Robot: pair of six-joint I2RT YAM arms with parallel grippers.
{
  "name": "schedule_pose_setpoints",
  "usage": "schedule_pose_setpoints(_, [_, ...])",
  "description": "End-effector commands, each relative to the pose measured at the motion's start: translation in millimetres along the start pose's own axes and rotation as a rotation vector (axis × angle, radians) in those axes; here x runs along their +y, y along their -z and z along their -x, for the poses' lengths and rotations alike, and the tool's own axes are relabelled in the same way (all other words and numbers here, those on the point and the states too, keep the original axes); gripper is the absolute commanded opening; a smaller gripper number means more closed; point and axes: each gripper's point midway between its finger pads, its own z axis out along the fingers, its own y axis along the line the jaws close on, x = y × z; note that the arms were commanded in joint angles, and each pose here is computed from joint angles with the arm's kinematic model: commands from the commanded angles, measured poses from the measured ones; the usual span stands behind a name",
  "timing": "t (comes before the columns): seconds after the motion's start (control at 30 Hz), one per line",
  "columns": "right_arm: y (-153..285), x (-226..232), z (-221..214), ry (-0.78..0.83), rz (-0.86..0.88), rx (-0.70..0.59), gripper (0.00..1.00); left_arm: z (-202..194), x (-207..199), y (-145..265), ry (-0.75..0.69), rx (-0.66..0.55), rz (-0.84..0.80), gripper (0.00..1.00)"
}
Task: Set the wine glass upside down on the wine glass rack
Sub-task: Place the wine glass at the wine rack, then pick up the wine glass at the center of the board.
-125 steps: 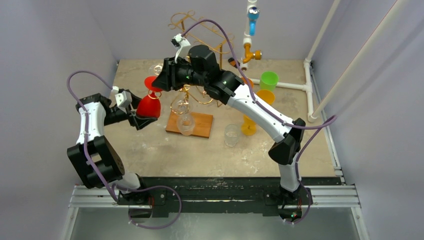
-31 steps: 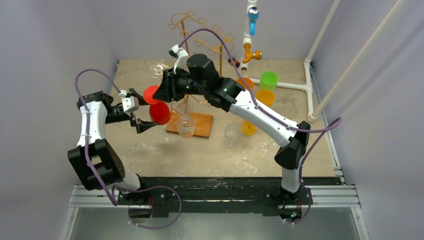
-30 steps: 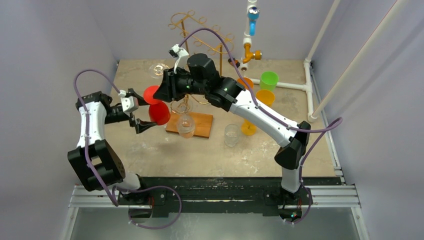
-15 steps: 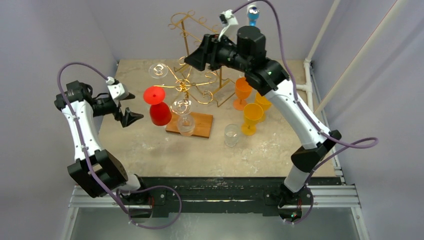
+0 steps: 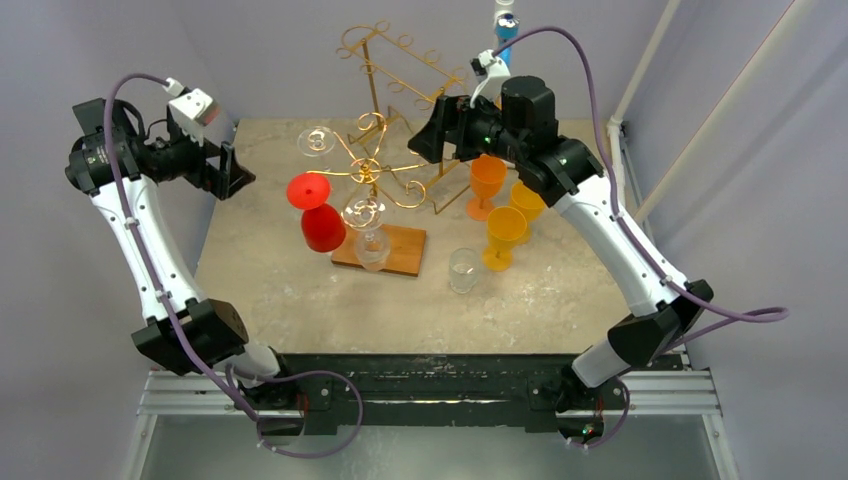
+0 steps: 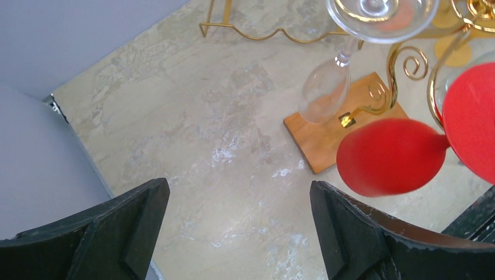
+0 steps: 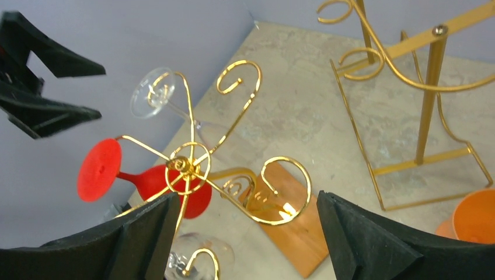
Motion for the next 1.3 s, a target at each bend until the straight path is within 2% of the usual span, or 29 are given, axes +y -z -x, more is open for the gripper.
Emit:
schedule_pose_setpoints(0.0, [15,-9,10,0.031,-0.019,-0.035,0.99,18,16,7,0.176,-0.024,0.094,1.00])
schedule_pose_setpoints(0.13, [8,-14,10,0.005,0.015,-0.022,0.99,31,25,7,0.241,-0.077,0.136,0.99])
schedule_pose_setpoints(0.3, [-3,-11,8,-0.016,0.060,-0.013,0.99,45,18,-7,0.243,-0.095,0.117,0.92])
schedule_pose_setpoints(0.4, [-6,-13,6,-0.020,0.058,-0.007,0.92,46,24,-14,0.263,-0.091,0.153,0.90])
schedule_pose_setpoints(0.57, [10,-23,-3,0.003,-0.002,-0.005,0.85,28,37,-22,0.331,-0.030,0.185,0.90])
schedule_pose_setpoints(0.6, [16,-24,-6,0.008,-0.013,-0.008,0.85,22,39,-24,0.342,-0.012,0.195,0.91])
schedule_pose_setpoints(0.63, [24,-25,-8,0.014,-0.020,-0.014,0.84,16,41,-25,0.351,0.004,0.205,0.97])
schedule_pose_setpoints(0.67, [30,-27,-14,0.018,-0.032,-0.011,0.84,10,42,-26,0.357,0.020,0.210,1.00])
schedule_pose_setpoints(0.83, [63,-46,-53,0.008,-0.112,0.020,0.83,-14,38,-25,0.394,0.091,0.217,1.00])
schedule_pose_setpoints(1.0, [86,-56,-103,-0.003,-0.130,0.093,0.73,-33,41,-18,0.431,0.150,0.260,1.00])
schedule_pose_setpoints(1.27, [76,-31,-166,-0.011,-0.057,0.150,0.60,-62,36,-11,0.442,0.229,0.291,1.00])
